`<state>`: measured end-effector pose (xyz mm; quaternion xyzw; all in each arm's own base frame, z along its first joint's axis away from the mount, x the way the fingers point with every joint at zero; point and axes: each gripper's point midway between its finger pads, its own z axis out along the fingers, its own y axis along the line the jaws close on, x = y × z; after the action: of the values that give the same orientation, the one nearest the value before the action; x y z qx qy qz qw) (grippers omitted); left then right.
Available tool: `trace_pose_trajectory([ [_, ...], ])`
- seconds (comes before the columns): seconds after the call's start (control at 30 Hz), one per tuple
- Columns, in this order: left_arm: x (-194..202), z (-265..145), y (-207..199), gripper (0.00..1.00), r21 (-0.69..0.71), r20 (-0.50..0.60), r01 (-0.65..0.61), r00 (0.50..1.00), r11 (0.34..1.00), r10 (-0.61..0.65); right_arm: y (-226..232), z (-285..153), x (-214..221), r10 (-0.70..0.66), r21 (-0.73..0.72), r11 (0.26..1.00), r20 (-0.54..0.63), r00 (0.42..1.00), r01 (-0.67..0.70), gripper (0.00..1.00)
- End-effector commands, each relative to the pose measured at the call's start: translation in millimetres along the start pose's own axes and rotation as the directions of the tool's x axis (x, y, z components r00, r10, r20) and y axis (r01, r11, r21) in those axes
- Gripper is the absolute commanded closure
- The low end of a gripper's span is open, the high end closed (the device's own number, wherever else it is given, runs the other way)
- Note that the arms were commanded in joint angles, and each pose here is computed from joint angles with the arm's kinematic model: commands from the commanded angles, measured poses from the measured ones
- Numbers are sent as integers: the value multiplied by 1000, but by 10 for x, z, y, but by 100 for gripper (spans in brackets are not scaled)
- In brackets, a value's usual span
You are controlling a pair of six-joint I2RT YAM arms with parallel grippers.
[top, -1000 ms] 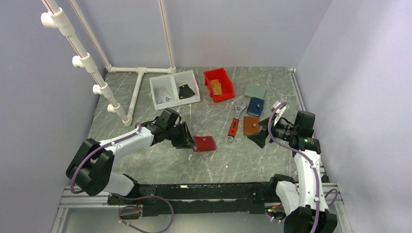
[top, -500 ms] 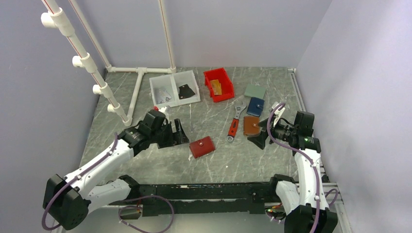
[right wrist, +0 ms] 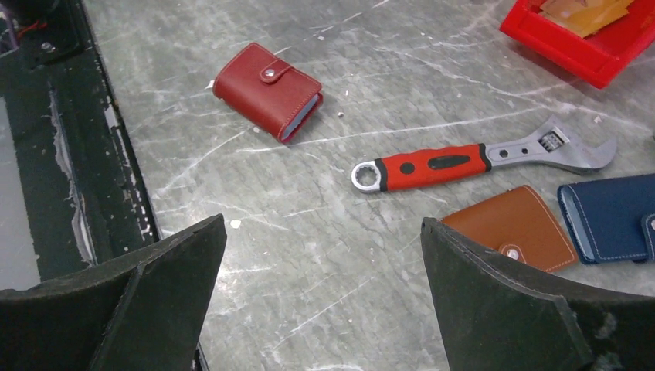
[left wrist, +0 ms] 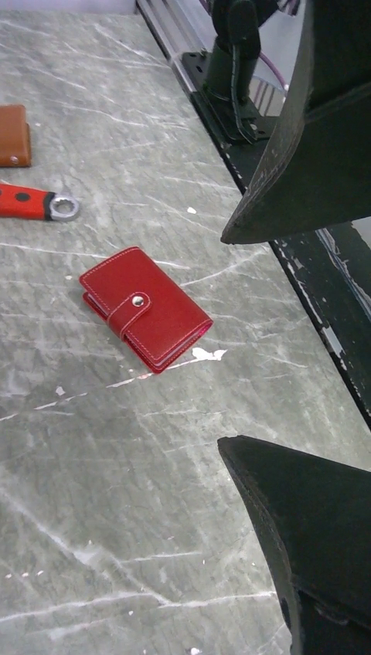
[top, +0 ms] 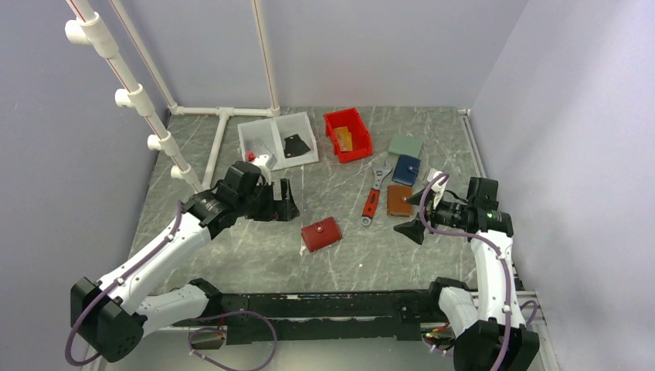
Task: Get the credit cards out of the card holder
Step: Open the card holder at the center of the board.
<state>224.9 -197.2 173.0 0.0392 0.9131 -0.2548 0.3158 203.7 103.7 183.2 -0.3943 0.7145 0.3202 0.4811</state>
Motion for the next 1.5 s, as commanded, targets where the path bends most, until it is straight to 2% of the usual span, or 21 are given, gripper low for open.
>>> trace_pose_trajectory([
  [0.0,23,-3,-98,1,53,-64,-73,995,996,77,78,-14,-174,-95,-69,993,54,994,99,0],
  [0.17,117,53,-133,8,76,-145,-109,982,991,120,6,-6,-145,-74,-56,996,34,997,76,0],
  [0.37,227,250,-154,8,18,-229,-216,950,976,214,72,9,-40,-45,-59,997,54,998,48,0],
  [0.57,352,554,-266,9,10,-332,-317,894,948,303,64,4,30,-46,-43,998,40,998,48,0],
  [0.87,439,993,-426,29,111,-378,-353,850,929,368,39,10,97,-45,-32,998,26,999,46,0],
  [0.97,451,1088,-413,33,97,-381,-388,836,917,394,34,14,106,-43,-31,999,24,999,43,0],
  [1.1,460,1173,-415,46,74,-383,-428,822,901,422,22,15,113,-39,-27,999,22,999,39,0],
  [1.23,459,1242,-449,46,27,-374,-473,812,880,448,19,16,114,-40,-27,999,21,999,40,0],
  [1.47,487,1363,-388,53,-64,-384,-530,795,845,470,19,16,118,-39,-25,999,21,999,40,0],
])
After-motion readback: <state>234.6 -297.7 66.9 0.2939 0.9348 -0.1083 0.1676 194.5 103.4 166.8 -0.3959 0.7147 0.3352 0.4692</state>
